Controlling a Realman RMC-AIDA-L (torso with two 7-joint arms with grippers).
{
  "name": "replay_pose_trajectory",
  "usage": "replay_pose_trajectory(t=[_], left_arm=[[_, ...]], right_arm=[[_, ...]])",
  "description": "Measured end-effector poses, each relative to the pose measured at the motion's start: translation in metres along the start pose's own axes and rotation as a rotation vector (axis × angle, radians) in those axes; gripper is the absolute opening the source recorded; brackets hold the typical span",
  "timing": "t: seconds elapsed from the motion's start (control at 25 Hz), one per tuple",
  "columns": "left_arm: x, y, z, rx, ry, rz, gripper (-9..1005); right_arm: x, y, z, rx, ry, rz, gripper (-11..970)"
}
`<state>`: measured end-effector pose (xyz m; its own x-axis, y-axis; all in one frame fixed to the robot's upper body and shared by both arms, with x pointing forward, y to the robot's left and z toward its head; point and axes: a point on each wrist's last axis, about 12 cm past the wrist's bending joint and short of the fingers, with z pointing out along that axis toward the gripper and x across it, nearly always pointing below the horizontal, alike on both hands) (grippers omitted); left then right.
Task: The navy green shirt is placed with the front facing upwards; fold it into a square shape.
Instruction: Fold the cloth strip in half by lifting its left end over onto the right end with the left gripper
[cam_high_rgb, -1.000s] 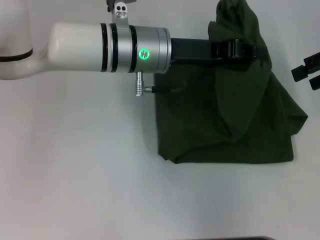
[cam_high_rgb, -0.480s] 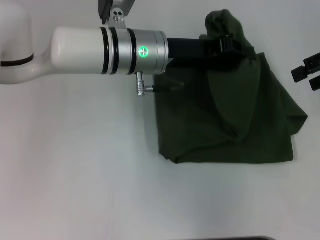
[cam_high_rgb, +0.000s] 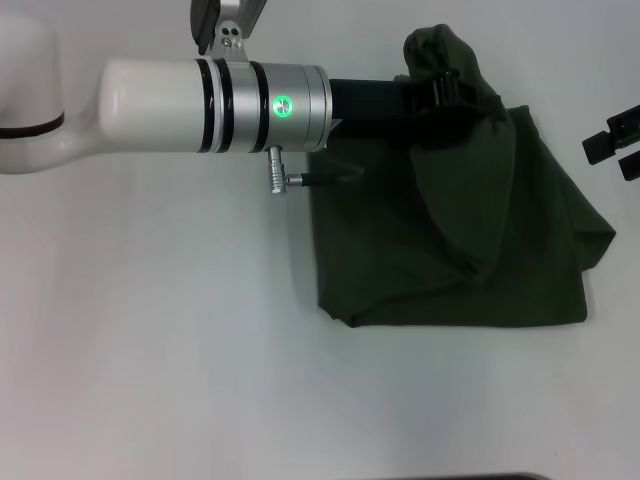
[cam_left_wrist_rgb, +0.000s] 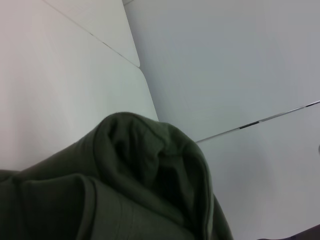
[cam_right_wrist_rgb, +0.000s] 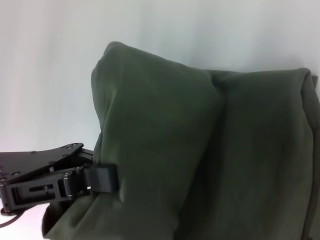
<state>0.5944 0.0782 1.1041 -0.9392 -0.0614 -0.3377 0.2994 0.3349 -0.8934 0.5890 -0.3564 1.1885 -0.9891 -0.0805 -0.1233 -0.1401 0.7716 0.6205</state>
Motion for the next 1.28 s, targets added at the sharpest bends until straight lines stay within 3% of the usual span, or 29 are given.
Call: replay_pose_trajectory(t=[0.48,0.88,1.28], left_arm=[[0.001,-0.001,-0.001,-0.006,0.025,0.054,70],[-0.007,-0.004,-0.001,-0.17,0.115,0.075,69],[-0.014,-0.016,-0.002,-0.201,0.13,0.09,69]], right_arm=[[0.0,0.0,0.0,0.0,0.0,0.001,824],[0.002,-0.001,0.001,0.0,0.002,0.004,824],[0.001,-0.001,0.001,-0.001,0.003,0.002,824]])
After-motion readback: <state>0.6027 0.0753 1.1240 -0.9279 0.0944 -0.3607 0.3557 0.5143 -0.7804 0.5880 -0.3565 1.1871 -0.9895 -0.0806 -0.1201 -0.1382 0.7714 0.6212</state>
